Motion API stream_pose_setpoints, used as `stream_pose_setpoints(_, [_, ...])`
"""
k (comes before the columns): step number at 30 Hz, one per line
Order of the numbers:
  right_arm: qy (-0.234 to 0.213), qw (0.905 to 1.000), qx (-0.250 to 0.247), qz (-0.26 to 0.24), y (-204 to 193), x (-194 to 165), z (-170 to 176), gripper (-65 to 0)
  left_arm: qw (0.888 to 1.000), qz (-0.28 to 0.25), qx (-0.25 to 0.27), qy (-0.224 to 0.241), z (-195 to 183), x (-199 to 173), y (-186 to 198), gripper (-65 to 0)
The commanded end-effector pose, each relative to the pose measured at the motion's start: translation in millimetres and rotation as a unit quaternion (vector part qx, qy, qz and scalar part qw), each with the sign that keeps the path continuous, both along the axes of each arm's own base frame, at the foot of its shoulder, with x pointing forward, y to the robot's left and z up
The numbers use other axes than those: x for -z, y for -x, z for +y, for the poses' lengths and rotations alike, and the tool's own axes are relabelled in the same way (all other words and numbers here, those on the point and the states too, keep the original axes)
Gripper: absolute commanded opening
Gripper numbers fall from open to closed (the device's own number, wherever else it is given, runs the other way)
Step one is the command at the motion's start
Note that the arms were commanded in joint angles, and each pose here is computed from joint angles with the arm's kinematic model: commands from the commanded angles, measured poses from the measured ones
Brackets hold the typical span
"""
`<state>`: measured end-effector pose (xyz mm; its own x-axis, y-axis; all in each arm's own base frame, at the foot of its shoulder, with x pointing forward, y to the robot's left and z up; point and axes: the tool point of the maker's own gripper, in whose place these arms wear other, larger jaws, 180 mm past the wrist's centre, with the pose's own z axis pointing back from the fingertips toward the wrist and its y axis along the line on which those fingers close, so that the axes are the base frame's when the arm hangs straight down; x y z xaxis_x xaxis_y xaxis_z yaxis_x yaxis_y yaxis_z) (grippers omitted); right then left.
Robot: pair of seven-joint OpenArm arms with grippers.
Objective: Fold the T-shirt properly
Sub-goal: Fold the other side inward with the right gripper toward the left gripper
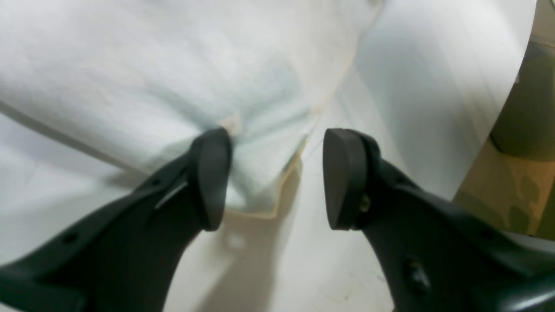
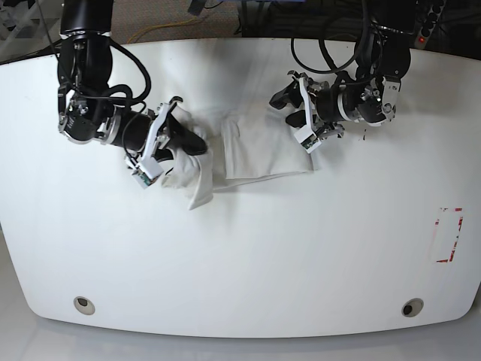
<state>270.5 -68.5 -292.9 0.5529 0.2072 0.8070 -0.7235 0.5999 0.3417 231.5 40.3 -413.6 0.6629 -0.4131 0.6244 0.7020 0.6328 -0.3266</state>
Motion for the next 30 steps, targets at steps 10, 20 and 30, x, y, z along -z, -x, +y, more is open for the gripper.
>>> stream_pose_setpoints(10, [0.008, 0.9994, 0.002, -0.033, -32, 1, 57, -65.0, 0.999, 0.009, -0.006, -0.032, 11, 7, 1, -32.8])
stream_pose_setpoints(20, [0.069, 0.9969, -0.032, -0.022, -29, 27, 89, -13.5, 1.0, 0.006, -0.007, -0.03, 11, 5, 0, -32.8])
stream_pose_setpoints(30, [-0.004, 0.9995, -0.024, -0.018, -30, 8, 88, -15.9, 0.995, -0.08, -0.06, 0.013, 23, -39, -36, -33.1])
